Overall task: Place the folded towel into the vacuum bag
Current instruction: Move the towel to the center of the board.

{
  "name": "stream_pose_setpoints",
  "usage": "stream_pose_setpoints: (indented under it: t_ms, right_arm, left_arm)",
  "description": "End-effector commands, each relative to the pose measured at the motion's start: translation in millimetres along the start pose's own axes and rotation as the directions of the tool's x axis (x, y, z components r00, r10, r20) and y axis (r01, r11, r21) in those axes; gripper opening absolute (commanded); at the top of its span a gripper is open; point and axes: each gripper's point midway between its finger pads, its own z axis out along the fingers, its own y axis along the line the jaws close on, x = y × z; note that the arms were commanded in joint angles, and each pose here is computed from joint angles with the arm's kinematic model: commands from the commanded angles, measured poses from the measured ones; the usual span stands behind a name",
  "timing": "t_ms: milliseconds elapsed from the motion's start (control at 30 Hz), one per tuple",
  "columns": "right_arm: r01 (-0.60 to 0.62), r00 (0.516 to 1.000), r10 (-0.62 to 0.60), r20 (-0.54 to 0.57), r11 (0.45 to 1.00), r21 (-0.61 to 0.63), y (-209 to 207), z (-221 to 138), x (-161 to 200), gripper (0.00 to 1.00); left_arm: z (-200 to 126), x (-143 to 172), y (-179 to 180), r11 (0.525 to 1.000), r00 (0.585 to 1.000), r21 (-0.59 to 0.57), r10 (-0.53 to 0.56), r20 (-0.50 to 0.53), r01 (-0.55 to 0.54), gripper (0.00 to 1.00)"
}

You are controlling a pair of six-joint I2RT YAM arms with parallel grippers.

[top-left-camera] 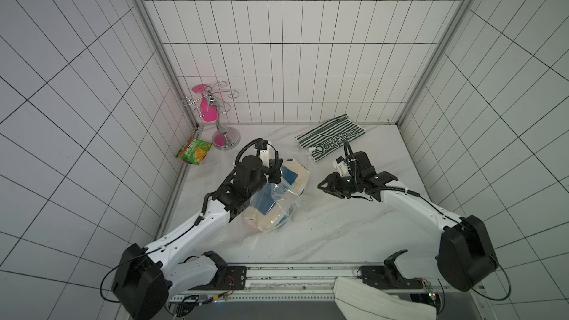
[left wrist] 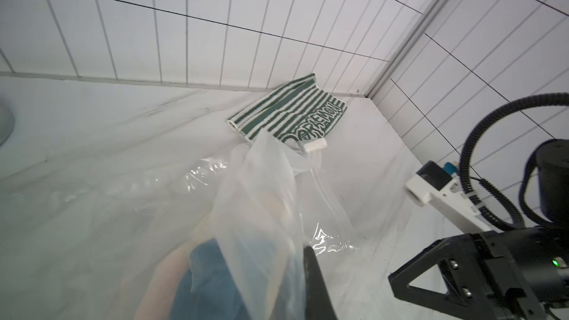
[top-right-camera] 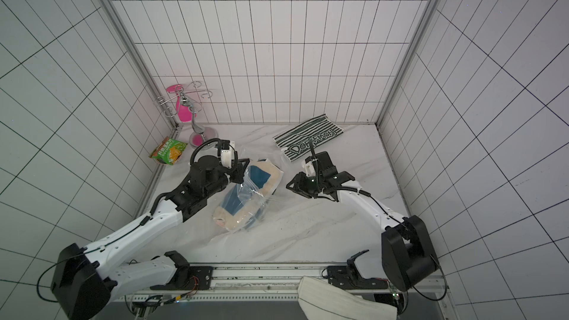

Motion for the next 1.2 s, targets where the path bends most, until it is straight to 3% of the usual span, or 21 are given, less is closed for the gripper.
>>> stream_pose_setpoints:
  t_ms: [0, 167, 367, 400, 433, 500, 767, 1000, 1167]
  right_arm:
    - [-0.003, 0.993, -0.002, 0.117, 0.999, 0.040, 6, -30, -37, 0.40]
    - [-0.232, 0.929, 0.150, 0.338, 0.947, 0.220, -57, -38, -114, 0.44]
    - [-0.330, 0.906, 0.205, 0.369, 0.891, 0.313, -74, 13, -177, 0.53]
    - [-0.342, 0.901, 0.204, 0.382, 0.876, 0.339, -78, 19, -183, 0.56]
    - [-0.349, 0.899, 0.201, 0.388, 0.866, 0.359, -80, 26, -188, 0.71]
    - [-0.348, 0.902, 0.196, 0.385, 0.858, 0.379, -81, 42, -197, 0.72]
    - [-0.337, 0.924, 0.208, 0.322, 0.842, 0.421, -90, 111, -200, 0.67]
    - [-0.363, 0.917, 0.240, 0.318, 0.832, 0.420, -101, 134, -207, 0.61]
    - [-0.412, 0.906, 0.316, 0.281, 0.808, 0.420, -127, 150, -198, 0.43]
  left_arm:
    - [-11, -13, 25, 0.993, 0.997, -0.103, -0.058, 0.053, 0.063, 0.00]
    - [-20, -20, 13, 0.997, 0.995, -0.034, -0.067, 0.072, 0.069, 0.00]
    - [-18, -5, 1, 0.997, 0.998, 0.046, -0.064, 0.014, 0.063, 0.00]
    - [-19, -4, 3, 0.997, 0.998, 0.038, -0.061, 0.017, 0.061, 0.00]
    - [-20, -2, 5, 0.998, 0.998, 0.033, -0.056, 0.025, 0.055, 0.00]
    - [-23, -1, 7, 0.999, 0.998, 0.031, -0.046, 0.036, 0.045, 0.00]
    - [-23, 6, -1, 0.996, 0.999, 0.087, -0.032, 0.013, 0.031, 0.00]
    - [-23, 7, -2, 0.995, 1.000, 0.100, -0.023, 0.020, 0.021, 0.00]
    - [-24, 7, -2, 0.995, 1.000, 0.098, -0.016, 0.019, 0.014, 0.00]
